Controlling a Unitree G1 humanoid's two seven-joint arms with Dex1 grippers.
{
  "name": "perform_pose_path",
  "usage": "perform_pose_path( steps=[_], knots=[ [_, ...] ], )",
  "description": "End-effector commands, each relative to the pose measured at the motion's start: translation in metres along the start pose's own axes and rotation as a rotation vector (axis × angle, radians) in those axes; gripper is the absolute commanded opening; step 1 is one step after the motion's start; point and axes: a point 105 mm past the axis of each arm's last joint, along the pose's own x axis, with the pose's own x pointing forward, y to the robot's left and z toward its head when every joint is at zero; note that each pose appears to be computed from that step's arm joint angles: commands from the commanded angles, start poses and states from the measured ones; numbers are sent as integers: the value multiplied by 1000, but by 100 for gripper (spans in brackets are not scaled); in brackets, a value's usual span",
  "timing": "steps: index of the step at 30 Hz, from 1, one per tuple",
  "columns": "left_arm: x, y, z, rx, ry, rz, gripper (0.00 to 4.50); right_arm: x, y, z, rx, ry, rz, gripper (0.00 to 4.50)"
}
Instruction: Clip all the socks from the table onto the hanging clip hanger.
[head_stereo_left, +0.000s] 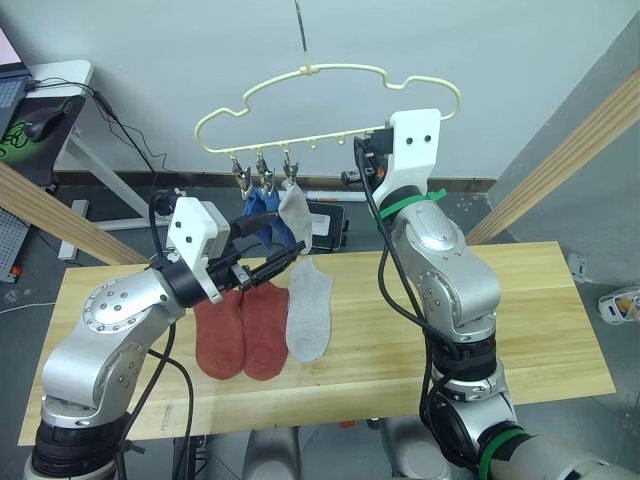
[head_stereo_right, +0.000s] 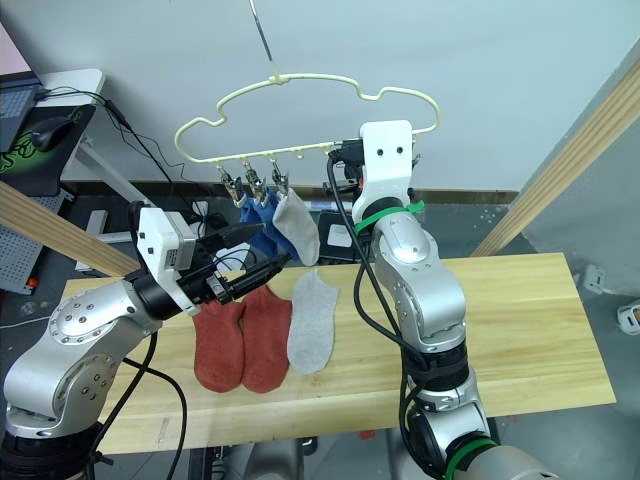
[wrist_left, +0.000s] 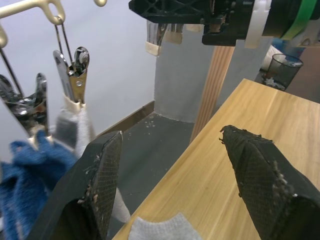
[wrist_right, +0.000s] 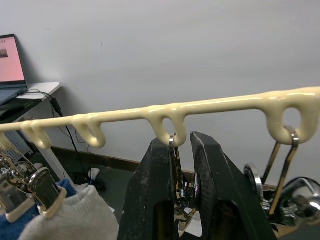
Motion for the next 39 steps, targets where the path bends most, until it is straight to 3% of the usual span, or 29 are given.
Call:
perform_pose_path(
  steps=[1, 9, 16, 39],
  knots=[
    [-1, -5, 5, 21, -20, -4, 344, -2, 15, 22, 58, -80, 36, 25],
    [0, -4, 5, 19, -20, 3, 344, -3, 19, 21, 52, -85, 61, 25],
    [1, -4, 4, 17, -22, 2, 344, -5, 20, 18, 8, -75, 75, 261],
    [3, -5, 3, 8, -20, -9, 344, -27, 20, 6, -43, -18, 29, 261]
  ],
)
